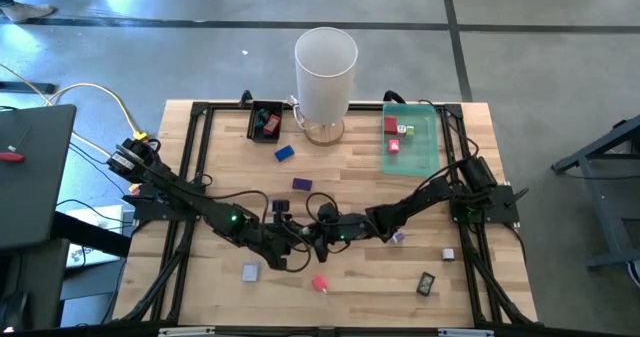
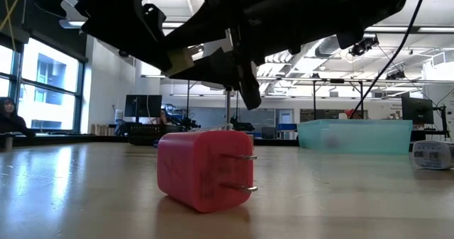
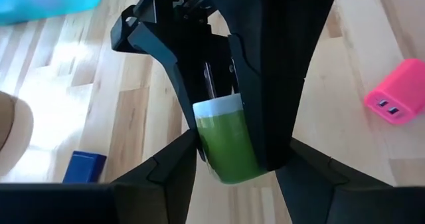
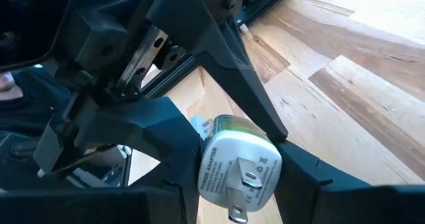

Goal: Pick & Place Office items
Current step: Put the green white adapter into the green bin

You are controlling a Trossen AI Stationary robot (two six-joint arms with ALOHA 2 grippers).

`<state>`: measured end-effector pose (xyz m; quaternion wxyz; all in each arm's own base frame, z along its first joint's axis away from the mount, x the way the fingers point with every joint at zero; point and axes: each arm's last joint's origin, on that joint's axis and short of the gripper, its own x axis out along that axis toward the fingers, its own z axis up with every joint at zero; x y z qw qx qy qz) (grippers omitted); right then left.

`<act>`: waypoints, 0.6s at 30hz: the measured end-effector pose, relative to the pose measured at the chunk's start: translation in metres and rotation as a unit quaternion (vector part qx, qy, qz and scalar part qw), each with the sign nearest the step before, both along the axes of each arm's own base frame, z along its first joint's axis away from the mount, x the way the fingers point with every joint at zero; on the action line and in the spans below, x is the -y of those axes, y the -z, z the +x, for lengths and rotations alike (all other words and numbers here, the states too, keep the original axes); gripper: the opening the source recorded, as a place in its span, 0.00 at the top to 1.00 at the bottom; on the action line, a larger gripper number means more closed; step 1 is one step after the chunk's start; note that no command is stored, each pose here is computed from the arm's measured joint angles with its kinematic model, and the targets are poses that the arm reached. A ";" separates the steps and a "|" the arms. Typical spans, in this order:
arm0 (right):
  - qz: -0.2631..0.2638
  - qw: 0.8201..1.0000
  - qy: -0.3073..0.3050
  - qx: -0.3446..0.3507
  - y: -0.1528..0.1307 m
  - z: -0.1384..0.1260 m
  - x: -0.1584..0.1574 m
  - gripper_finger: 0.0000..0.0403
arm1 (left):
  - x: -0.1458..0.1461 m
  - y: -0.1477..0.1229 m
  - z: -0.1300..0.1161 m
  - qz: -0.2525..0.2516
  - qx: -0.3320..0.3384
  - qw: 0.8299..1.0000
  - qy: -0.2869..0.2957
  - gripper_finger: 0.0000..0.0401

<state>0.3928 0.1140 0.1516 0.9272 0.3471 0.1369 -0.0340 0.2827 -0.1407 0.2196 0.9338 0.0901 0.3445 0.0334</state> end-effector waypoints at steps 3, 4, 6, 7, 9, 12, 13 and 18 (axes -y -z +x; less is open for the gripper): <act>-0.009 1.000 -0.002 -0.005 0.001 -0.001 -0.001 0.67 | 0.001 0.000 0.000 -0.005 -0.001 1.000 0.005 0.50; -0.010 1.000 -0.002 -0.006 0.001 -0.001 -0.003 0.67 | 0.001 0.000 0.000 -0.005 -0.001 1.000 0.005 0.48; -0.011 1.000 -0.002 -0.005 0.001 -0.002 -0.004 0.67 | 0.001 0.000 0.000 -0.005 -0.001 1.000 0.005 0.42; -0.010 1.000 -0.002 -0.005 0.001 -0.002 -0.004 0.67 | 0.001 0.000 0.000 -0.006 0.000 1.000 0.005 0.39; -0.012 1.000 -0.002 -0.010 0.002 -0.002 -0.004 0.67 | 0.001 0.000 0.000 -0.005 -0.001 1.000 0.005 0.33; -0.017 1.000 -0.006 -0.026 0.005 -0.004 -0.007 0.67 | 0.001 0.000 0.000 -0.010 0.000 1.000 0.000 0.27; -0.020 0.999 -0.009 -0.031 0.006 -0.005 -0.008 0.67 | 0.000 0.000 0.000 -0.010 0.000 1.000 -0.001 0.26; -0.048 0.996 0.000 -0.079 0.015 -0.013 -0.017 0.67 | 0.000 0.000 0.000 0.004 -0.002 1.000 0.006 0.26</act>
